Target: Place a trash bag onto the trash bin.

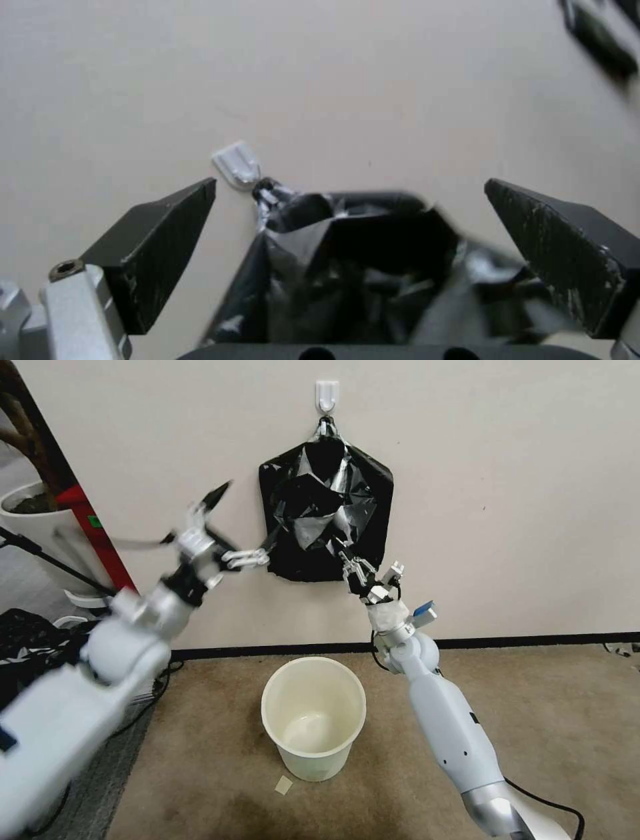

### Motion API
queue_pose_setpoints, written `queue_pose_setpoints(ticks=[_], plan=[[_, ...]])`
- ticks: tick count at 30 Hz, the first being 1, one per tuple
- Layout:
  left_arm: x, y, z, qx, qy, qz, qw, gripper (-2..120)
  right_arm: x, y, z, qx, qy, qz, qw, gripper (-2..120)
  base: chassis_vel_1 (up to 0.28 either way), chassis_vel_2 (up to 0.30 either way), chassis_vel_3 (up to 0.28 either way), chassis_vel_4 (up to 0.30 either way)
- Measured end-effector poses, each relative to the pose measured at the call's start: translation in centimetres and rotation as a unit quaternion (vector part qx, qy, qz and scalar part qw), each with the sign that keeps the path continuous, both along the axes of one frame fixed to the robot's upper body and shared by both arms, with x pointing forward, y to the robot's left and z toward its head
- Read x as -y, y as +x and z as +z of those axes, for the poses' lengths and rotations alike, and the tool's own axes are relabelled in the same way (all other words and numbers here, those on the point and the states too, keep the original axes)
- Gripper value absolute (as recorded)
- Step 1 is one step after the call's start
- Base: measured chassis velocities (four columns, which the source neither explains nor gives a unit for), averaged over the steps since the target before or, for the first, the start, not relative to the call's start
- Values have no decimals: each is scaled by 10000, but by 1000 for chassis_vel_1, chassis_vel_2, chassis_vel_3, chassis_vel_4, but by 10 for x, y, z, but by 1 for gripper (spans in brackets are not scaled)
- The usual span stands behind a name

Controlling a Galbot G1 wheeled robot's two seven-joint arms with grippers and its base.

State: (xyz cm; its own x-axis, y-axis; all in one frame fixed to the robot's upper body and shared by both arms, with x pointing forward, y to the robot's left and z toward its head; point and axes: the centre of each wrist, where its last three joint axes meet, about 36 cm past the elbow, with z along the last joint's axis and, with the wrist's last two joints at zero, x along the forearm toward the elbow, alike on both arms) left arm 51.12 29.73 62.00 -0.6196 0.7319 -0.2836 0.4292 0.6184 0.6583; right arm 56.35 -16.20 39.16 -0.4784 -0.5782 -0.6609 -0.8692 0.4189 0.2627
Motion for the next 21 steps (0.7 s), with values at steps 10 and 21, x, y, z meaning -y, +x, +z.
queue_pose_setpoints(ticks=[10, 21], plan=[[25, 45, -12, -398, 1111, 41, 9930, 100, -3, -10, 8, 184, -36, -20, 9998, 0, 0, 0, 0, 0], [37, 46, -25, -391, 986, 329, 9938, 74, -2, -12, 13, 266, -25, -65, 9996, 0, 0, 0, 0, 0]])
